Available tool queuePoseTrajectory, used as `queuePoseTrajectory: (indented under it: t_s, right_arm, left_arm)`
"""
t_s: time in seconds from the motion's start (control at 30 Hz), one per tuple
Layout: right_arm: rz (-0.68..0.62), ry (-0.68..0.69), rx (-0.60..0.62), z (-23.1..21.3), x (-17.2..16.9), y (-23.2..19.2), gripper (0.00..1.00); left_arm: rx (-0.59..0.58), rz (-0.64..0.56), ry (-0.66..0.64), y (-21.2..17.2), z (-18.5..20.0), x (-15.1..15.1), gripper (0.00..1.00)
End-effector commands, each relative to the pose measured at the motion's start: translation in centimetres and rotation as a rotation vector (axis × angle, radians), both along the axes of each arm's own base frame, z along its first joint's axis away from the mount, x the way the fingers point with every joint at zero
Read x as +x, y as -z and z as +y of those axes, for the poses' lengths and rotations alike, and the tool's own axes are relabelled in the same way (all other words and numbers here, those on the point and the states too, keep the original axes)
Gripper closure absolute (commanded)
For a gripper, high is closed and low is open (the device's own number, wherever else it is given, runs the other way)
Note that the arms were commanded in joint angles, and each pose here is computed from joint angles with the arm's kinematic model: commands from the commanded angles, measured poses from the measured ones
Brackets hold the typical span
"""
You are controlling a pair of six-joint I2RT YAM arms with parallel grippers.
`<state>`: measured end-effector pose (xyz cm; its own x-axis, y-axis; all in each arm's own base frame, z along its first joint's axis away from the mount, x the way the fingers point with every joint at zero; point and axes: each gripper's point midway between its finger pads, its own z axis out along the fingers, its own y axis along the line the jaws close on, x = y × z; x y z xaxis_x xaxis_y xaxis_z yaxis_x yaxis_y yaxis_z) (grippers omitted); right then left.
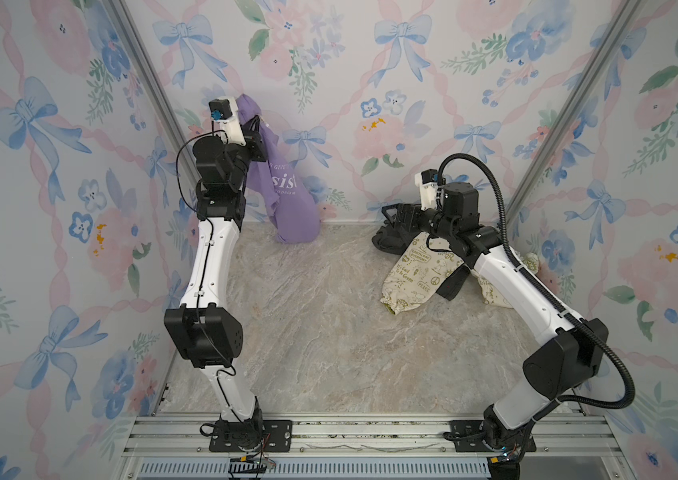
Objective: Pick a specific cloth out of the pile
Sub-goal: 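Open the right gripper and carry the T-shirt away with the left gripper, then lower the T-shirt onto the open table with the left gripper and release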
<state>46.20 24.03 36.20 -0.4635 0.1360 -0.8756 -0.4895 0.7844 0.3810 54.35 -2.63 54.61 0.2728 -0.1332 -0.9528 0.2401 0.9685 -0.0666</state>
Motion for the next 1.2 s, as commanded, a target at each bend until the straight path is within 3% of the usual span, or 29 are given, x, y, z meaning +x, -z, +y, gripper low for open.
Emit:
queuePoseTrajectory:
  t_s: [0.0, 0.17, 0.33, 1.17]
  right_arm:
    - [-0.004, -0.012, 0.031, 0.3, 0.4, -0.7, 0.03]
    - [0.019, -0.008, 0.046, 0.3, 0.2, 0.0, 0.03]
    - [0.042, -0.01, 0.066, 0.6, 0.0, 0.5, 0.03]
    - [0.128, -0.069, 0.045, 4.0, -1.4, 3.6, 0.03]
  left_arm:
    - [0.028, 0.019, 0.001, 1.3, -0.4, -2.8, 1.0]
    - [0.036, 0.169, 0.02, 8.5, -1.6, -5.9, 1.0]
    - [0.021, 0.257, 0.019, 12.6, -2.2, -8.9, 1.0]
    - [-0.174, 0.715, -0.05, 29.5, -2.3, -12.9, 1.0]
